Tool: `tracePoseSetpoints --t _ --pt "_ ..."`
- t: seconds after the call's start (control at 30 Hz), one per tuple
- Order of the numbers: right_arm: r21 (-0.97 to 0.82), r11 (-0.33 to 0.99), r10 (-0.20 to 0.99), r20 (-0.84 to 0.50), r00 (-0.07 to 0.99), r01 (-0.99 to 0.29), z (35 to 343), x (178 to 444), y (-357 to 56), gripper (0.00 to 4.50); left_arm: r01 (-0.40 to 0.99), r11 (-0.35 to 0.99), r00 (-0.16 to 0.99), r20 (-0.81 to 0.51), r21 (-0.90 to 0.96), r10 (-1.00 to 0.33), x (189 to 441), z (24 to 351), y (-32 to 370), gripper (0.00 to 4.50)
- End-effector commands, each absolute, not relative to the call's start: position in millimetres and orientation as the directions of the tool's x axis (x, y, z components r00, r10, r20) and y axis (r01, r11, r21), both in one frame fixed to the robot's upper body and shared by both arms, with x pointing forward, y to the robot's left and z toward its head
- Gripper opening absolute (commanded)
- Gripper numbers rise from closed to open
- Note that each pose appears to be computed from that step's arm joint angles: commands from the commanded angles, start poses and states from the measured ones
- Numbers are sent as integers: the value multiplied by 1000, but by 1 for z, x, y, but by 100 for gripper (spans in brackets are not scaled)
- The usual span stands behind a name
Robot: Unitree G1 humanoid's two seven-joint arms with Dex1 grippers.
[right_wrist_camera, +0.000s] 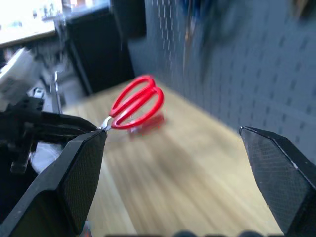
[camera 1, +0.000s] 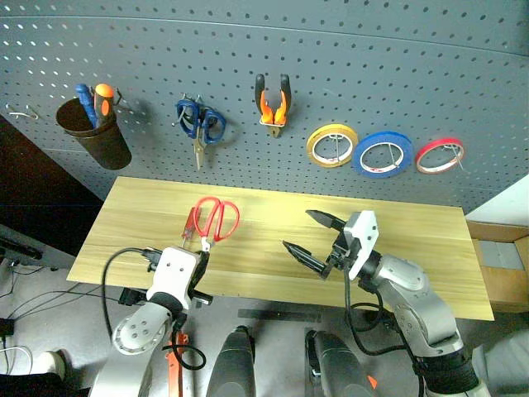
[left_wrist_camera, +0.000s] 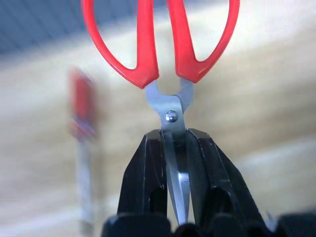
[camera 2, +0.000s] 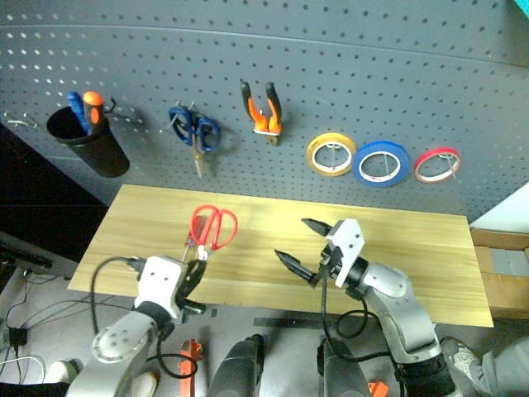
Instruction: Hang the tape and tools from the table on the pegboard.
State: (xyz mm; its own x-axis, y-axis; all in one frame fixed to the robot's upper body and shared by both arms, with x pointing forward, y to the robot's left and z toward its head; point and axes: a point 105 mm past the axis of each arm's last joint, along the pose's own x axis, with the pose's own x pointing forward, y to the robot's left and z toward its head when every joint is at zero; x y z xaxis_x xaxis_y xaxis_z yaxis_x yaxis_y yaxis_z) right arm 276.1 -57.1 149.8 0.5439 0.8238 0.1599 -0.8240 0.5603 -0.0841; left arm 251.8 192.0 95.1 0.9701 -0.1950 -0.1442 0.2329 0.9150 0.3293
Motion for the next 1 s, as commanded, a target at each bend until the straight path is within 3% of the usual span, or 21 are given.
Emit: tracePoseSetpoints --t 0.03,0.2,0.43,0.7,1.0 --pt "-36 580 784 299 545 -814 180 270 -58 450 171 897 976 56 409 -211 243 135 186 28" --pt "12 614 730 371 573 -790 197 279 -57 450 75 881 967 180 467 -178 247 160 198 28" --pt "-14 648 703 397 590 -762 207 294 -50 450 18 862 960 233 506 -156 308 180 216 28" --pt "-26 683 680 389 622 -730 206 295 -55 450 96 864 959 187 494 -213 348 176 208 28" --pt "-27 699 668 383 638 -715 205 293 -56 450 160 861 945 177 482 -275 353 173 195 28"
